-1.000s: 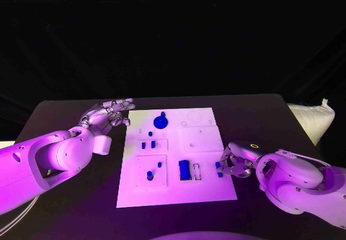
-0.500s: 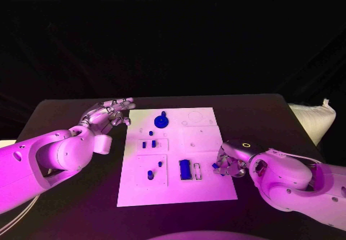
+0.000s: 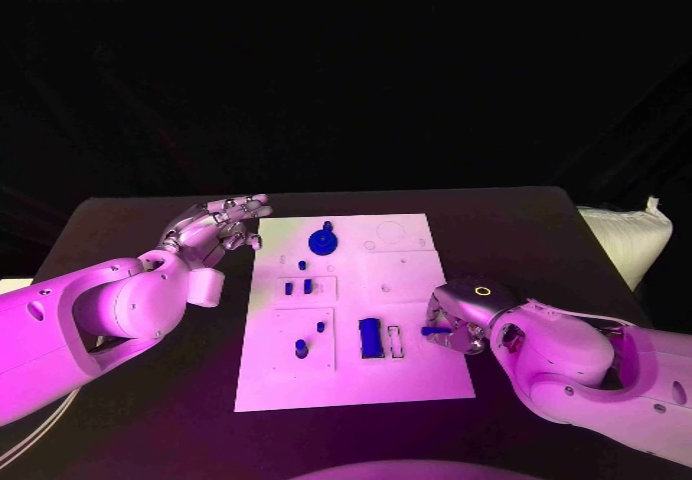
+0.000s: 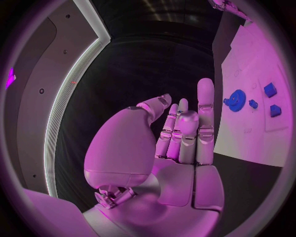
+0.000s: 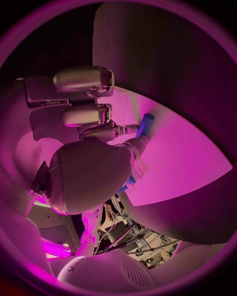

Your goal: Assemble the parts on the task board

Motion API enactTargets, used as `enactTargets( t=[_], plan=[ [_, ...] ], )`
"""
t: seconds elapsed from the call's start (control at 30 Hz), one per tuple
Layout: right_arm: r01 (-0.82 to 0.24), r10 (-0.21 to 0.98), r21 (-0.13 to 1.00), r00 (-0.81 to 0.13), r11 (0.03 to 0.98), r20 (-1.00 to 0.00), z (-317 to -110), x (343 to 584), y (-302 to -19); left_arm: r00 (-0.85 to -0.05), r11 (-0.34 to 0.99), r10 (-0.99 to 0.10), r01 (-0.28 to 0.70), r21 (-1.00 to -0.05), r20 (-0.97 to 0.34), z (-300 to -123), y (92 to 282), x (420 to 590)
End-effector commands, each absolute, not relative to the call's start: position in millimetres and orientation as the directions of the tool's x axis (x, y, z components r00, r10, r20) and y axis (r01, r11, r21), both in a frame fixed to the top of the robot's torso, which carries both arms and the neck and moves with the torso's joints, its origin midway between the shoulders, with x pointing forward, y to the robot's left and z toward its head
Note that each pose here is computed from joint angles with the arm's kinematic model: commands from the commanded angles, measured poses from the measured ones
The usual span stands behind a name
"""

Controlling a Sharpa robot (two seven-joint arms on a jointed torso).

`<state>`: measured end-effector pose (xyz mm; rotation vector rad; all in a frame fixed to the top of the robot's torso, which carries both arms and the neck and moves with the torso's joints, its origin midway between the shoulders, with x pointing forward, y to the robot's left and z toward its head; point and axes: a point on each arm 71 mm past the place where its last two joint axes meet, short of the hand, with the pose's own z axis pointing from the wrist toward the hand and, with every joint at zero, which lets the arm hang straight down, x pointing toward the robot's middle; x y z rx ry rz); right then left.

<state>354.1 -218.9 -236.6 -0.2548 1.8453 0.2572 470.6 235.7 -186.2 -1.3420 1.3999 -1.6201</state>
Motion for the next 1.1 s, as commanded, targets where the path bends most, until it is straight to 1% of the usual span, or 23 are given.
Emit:
enactTargets(
  t=[0.03, 0.17, 0.27, 0.37, 0.5, 0.73, 0.83, 1.1],
  plan=[
    [-0.300, -0.146, -0.037, -0.351, 0.953, -0.925, -254.2, 349.8, -226.4, -0.327, -0.262, -0.896, -0.160, -0.952, 0.301, -184.9, 233.3, 469.9],
    [-0.297, -0.136, -0.029, -0.343, 0.954, -0.929, -253.5, 350.1, -225.9, -0.328, -0.261, -0.895, -0.160, -0.952, 0.301, -184.9, 233.3, 469.8],
    [-0.288, -0.100, -0.001, -0.328, 0.958, -0.939, -251.3, 350.3, -225.0, -0.329, -0.261, -0.895, -0.161, -0.952, 0.301, -184.9, 233.2, 469.6],
    [-0.271, -0.040, 0.049, -0.313, 0.961, -0.949, -248.2, 349.9, -224.0, -0.329, -0.261, -0.895, -0.162, -0.952, 0.302, -184.9, 233.2, 469.5],
    [-0.236, 0.073, 0.147, -0.296, 0.961, -0.952, -241.9, 348.4, -222.5, -0.330, -0.259, -0.895, -0.162, -0.952, 0.300, -184.9, 233.2, 469.4],
    [-0.177, 0.227, 0.281, -0.275, 0.943, -0.934, -231.8, 347.3, -221.7, -0.332, -0.259, -0.894, -0.162, -0.952, 0.300, -184.8, 233.0, 469.2],
    [-0.144, 0.289, 0.340, -0.286, 0.930, -0.913, -229.7, 346.3, -220.7, -0.332, -0.259, -0.894, -0.161, -0.952, 0.300, -184.8, 233.0, 469.1],
    [-0.081, 0.364, 0.413, -0.345, 0.907, -0.865, -232.8, 345.2, -217.1, -0.334, -0.260, -0.893, -0.162, -0.952, 0.300, -184.5, 232.6, 468.6]
  ],
)
